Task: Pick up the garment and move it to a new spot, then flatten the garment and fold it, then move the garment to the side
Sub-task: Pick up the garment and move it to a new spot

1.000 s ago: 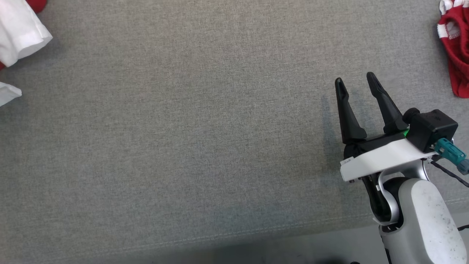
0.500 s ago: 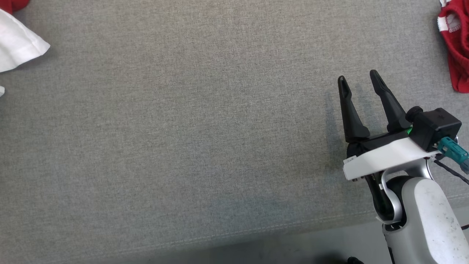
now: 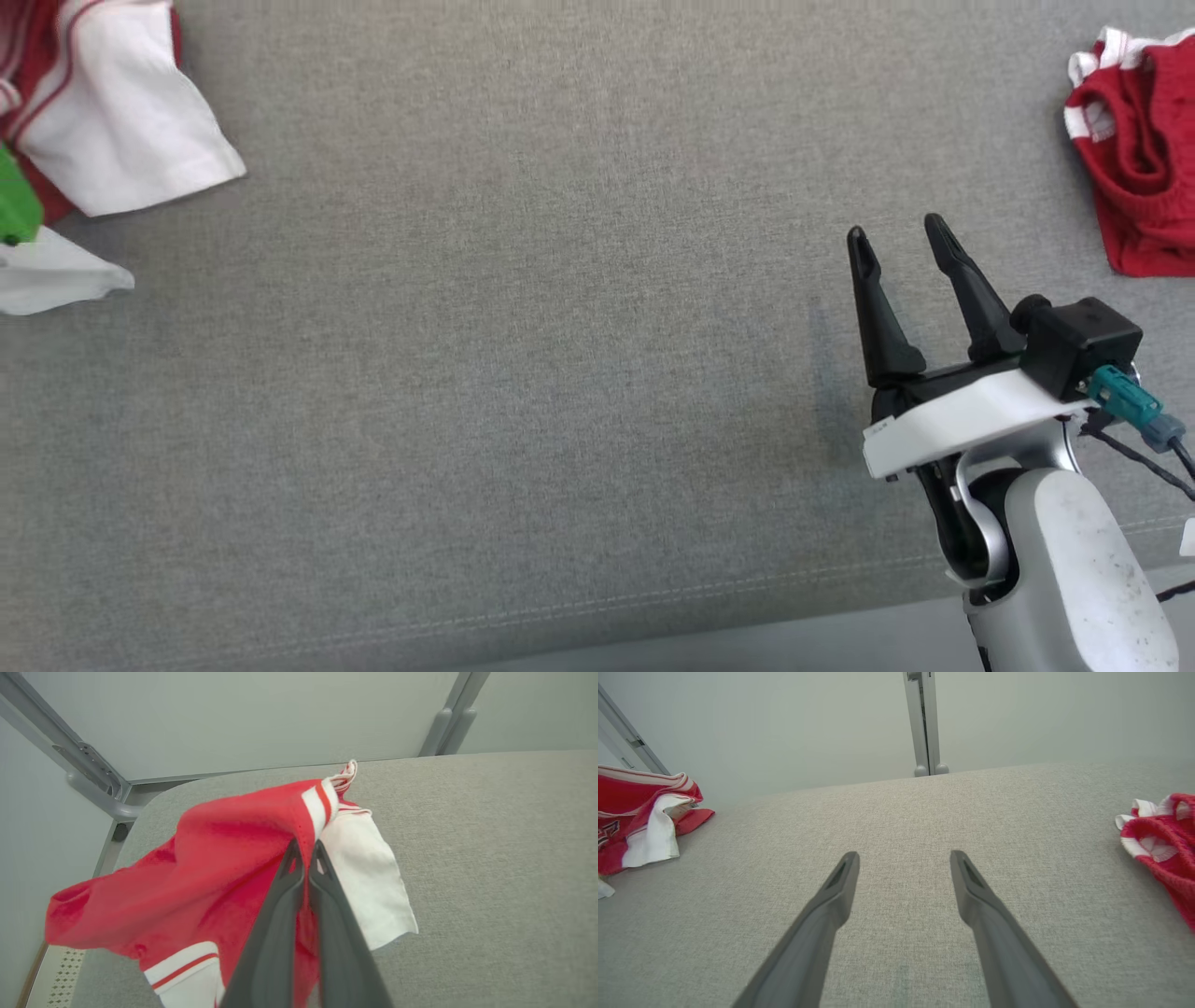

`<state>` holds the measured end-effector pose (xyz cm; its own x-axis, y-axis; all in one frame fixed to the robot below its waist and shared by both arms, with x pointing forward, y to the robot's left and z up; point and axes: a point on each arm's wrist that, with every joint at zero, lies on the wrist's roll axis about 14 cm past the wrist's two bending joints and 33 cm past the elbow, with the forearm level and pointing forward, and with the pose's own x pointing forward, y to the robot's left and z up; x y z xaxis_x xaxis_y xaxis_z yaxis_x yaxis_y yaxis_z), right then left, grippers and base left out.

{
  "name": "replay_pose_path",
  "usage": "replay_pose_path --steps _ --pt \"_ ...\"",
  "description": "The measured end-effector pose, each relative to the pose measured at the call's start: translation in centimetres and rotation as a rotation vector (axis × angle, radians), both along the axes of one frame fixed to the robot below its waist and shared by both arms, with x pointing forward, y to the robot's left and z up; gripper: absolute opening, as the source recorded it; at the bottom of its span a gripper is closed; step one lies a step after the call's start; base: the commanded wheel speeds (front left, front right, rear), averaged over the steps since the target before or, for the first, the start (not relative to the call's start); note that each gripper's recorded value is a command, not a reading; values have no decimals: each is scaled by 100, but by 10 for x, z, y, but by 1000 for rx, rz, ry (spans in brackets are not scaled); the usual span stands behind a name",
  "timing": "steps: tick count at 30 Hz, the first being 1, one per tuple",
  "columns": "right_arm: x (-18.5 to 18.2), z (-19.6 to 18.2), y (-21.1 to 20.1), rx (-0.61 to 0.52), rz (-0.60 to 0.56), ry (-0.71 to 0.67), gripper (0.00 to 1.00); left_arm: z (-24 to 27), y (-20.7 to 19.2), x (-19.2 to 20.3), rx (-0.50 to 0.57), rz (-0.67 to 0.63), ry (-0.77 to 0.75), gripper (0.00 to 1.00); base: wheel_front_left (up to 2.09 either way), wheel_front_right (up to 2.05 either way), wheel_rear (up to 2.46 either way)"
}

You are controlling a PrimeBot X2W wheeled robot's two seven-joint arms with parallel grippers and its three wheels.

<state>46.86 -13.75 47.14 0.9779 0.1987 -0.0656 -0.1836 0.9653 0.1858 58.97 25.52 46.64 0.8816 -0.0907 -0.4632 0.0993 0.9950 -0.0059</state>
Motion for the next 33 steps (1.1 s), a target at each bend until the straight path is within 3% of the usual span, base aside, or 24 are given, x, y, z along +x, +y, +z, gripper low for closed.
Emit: replay_pose_path --steps 12,25,33 --pt "-29 42 -9 24 -32 -85 100 81 -137 -22 -168 -243 -86 0 0 0 0" --pt "-60 51 -44 44 -135 -102 100 77 -334 -71 -444 -556 -29 0 0 0 0" --pt "-66 55 -52 50 -158 -111 100 41 -407 -94 -470 -682 80 0 0 0 0"
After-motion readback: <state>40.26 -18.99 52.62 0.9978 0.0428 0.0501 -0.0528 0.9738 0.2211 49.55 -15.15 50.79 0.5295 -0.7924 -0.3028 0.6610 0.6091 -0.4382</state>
